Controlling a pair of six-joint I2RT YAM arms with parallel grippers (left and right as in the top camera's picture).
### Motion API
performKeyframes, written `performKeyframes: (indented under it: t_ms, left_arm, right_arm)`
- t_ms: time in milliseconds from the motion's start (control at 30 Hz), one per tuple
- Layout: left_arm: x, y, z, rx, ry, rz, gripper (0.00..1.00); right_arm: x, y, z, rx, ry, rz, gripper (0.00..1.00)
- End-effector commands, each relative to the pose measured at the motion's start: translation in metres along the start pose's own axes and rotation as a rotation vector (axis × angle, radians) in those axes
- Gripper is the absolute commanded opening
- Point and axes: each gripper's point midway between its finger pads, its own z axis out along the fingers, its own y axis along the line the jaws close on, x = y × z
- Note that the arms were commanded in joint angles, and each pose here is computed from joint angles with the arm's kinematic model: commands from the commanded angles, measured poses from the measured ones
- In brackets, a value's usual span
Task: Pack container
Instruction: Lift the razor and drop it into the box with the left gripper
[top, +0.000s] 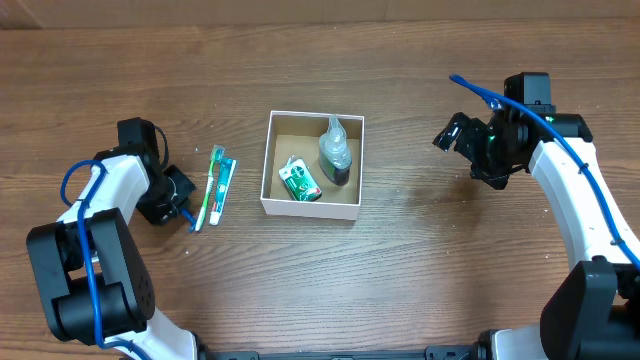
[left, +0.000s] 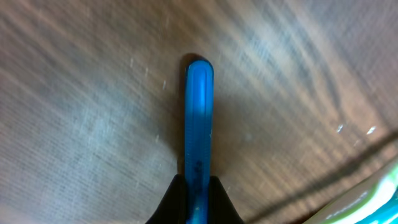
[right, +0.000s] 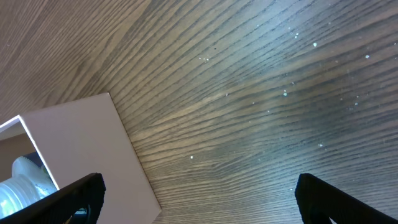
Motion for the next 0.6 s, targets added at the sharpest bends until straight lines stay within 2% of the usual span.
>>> performKeyframes:
  t_ms: [0, 167, 333, 433, 567]
  left_arm:
    - [-0.006, -0.020, -0.025, 0.068, 0.020, 0.099, 0.04]
    - [0.001, -0.074, -0.103, 0.267, 0.007, 0.276, 0.04]
    - [0.031, -0.147, -0.175, 0.412, -0.172, 0.575, 0.04]
    - [0.060, -0.189, -0.183, 0.440, -0.251, 0.732, 0.04]
    - [0.087, -0.224, -0.156, 0.379, -0.275, 0.846, 0.05]
  right_arm:
    - [-0.002, 0.004, -0.008, -0.014, -0.022, -0.005, 1.00]
    - [-0.002, 0.004, -0.008, -0.014, -0.022, -0.005, 1.00]
    - [-0.002, 0.004, -0.008, -0.014, -0.022, -0.005, 1.00]
    - [-0.002, 0.004, -0.008, -0.014, -0.022, -0.005, 1.00]
    - [-0.002, 0.004, -0.008, -0.014, -0.022, -0.005, 1.00]
